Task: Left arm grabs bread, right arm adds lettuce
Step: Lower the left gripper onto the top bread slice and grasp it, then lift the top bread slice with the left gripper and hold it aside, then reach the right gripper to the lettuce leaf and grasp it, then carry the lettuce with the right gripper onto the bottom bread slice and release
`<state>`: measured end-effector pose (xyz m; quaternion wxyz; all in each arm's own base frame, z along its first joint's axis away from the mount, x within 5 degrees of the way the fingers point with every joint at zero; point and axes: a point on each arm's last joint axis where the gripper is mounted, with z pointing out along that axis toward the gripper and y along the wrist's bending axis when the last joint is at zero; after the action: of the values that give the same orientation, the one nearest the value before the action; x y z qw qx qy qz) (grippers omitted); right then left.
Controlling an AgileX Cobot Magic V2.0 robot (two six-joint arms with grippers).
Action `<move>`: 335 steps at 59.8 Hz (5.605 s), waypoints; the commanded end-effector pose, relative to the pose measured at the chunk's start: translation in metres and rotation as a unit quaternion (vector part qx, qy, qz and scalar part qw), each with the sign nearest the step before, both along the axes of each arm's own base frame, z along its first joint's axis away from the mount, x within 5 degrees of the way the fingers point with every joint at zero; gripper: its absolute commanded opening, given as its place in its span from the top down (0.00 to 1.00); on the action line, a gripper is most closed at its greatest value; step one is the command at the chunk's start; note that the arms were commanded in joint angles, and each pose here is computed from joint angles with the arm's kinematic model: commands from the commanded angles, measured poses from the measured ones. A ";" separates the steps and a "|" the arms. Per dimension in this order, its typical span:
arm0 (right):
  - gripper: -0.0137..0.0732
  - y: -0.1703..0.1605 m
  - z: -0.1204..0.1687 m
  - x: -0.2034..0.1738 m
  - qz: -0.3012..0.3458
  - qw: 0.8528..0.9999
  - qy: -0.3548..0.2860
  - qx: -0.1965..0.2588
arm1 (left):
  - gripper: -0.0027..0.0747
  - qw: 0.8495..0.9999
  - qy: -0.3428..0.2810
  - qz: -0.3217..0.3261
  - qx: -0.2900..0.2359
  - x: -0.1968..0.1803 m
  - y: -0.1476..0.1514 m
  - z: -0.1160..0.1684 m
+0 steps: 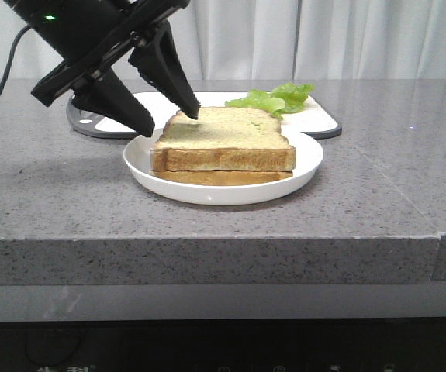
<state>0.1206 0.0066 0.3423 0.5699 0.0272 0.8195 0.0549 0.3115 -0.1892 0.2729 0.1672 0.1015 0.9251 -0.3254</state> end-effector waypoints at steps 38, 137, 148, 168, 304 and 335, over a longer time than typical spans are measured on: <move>0.28 -0.001 0.018 0.002 -0.003 0.999 -0.052 -0.004 | 0.79 0.998 -0.011 0.012 -0.057 0.007 -0.006 0.018; 0.28 -0.001 0.018 0.003 -0.003 0.999 -0.053 -0.003 | 0.99 0.961 -0.237 0.141 -0.038 -0.134 0.130 0.111; 0.28 0.000 0.019 0.004 -0.002 0.999 -0.052 0.006 | 0.99 0.957 -0.252 0.144 -0.031 -0.142 0.132 0.114; 0.28 0.009 0.042 0.057 0.030 0.998 0.047 0.033 | 0.99 0.957 -0.251 0.144 -0.031 -0.141 0.132 0.114; 0.98 0.093 0.002 0.355 0.257 0.938 0.133 0.193 | 0.99 0.957 -0.251 0.144 -0.031 -0.141 0.132 0.114; 0.98 0.104 0.053 0.253 0.420 0.890 0.082 0.160 | 0.99 0.957 -0.251 0.144 -0.031 -0.141 0.132 0.114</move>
<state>0.4014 0.1090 0.3610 0.3576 -0.1942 0.8283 0.3852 0.1706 -0.0574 0.3712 0.4025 0.0541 0.8706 -0.2776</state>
